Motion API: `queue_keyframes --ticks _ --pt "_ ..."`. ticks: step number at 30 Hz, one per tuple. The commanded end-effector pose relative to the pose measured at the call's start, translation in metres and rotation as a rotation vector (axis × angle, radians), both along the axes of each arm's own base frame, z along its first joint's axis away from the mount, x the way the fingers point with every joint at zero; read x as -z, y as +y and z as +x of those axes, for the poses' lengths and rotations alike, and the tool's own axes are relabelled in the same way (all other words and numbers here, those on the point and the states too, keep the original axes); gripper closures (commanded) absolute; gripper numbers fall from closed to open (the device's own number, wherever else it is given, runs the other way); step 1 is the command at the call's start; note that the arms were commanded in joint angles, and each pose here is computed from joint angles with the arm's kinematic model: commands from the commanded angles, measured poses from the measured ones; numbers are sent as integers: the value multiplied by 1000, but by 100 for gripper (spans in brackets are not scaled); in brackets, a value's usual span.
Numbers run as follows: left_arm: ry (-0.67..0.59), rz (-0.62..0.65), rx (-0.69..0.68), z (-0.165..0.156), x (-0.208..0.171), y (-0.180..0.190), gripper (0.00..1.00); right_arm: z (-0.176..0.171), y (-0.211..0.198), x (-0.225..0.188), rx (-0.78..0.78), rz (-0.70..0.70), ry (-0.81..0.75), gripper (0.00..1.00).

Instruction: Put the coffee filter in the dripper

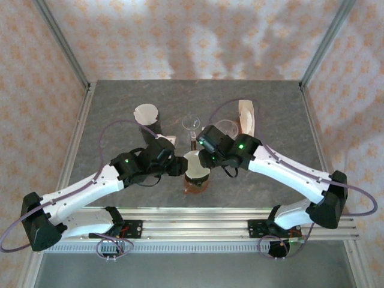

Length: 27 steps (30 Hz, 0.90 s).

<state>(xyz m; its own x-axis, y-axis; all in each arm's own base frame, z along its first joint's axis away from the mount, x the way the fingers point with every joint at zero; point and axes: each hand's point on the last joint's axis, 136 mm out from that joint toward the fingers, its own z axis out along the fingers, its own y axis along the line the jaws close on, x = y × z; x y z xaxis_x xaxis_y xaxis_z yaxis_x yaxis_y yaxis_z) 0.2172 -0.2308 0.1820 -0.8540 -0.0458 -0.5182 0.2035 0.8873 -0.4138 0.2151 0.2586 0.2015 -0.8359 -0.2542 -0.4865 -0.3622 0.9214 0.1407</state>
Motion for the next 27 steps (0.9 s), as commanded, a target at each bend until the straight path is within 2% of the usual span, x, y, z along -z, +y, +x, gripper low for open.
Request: queue_keyframes --ticks 1,8,21,27 --pt "-2 18 -15 -2 5 5 51 7 7 -11 -13 22 -30 69" --pt "-7 18 -20 -1 5 6 51 9 3 -7 -10 -16 -35 100" --pt "-3 12 -33 0 11 5 51 9 1 6 -39 -179 -79 100" --pt "-15 -10 -41 1 6 5 47 9 3 7 -46 -211 -97 100"
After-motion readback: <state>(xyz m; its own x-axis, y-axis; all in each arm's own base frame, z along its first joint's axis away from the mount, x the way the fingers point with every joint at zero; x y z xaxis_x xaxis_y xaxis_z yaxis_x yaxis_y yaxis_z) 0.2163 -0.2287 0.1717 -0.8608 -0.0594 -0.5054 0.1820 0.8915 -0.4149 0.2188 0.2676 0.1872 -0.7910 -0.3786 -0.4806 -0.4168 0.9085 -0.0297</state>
